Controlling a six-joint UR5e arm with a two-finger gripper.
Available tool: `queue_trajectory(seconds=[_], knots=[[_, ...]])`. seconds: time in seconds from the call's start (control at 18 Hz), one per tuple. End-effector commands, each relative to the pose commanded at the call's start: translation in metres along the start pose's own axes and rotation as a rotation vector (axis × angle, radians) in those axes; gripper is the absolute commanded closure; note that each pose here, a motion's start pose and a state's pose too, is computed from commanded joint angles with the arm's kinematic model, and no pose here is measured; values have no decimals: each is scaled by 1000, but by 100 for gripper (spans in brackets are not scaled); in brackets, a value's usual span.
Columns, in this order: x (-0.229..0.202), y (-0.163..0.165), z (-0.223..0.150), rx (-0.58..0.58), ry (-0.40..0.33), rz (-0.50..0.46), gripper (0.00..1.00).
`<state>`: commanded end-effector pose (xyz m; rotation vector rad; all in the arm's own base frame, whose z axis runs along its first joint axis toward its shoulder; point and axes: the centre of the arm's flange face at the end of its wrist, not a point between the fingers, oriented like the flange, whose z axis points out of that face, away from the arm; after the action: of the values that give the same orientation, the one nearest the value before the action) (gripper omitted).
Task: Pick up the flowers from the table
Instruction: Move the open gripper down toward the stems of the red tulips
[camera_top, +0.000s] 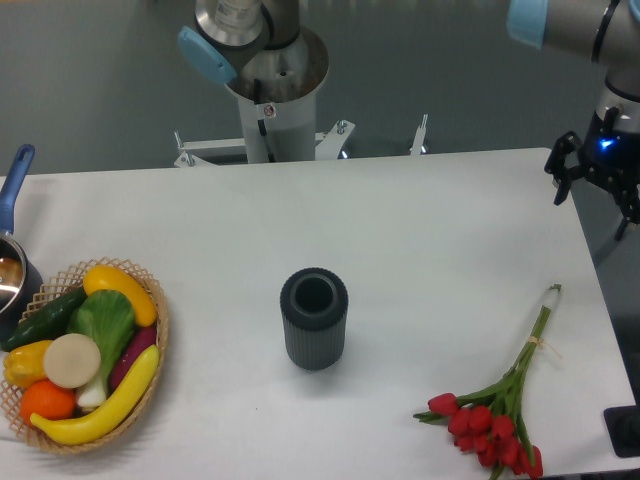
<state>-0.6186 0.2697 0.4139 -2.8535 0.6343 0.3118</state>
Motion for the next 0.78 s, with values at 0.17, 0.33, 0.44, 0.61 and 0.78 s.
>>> queue_trajectory(seconds=[0.17,0.33,0.44,0.61,0.78], knots=[[0,-1,0,9,-4,-1,0],[6,-2,12,33,14,-20,0],[5,-4,13,58,-7,-71,0],[9,-6,25,66,-33,-163,0],[11,-14,36,69,-48,-237,0]])
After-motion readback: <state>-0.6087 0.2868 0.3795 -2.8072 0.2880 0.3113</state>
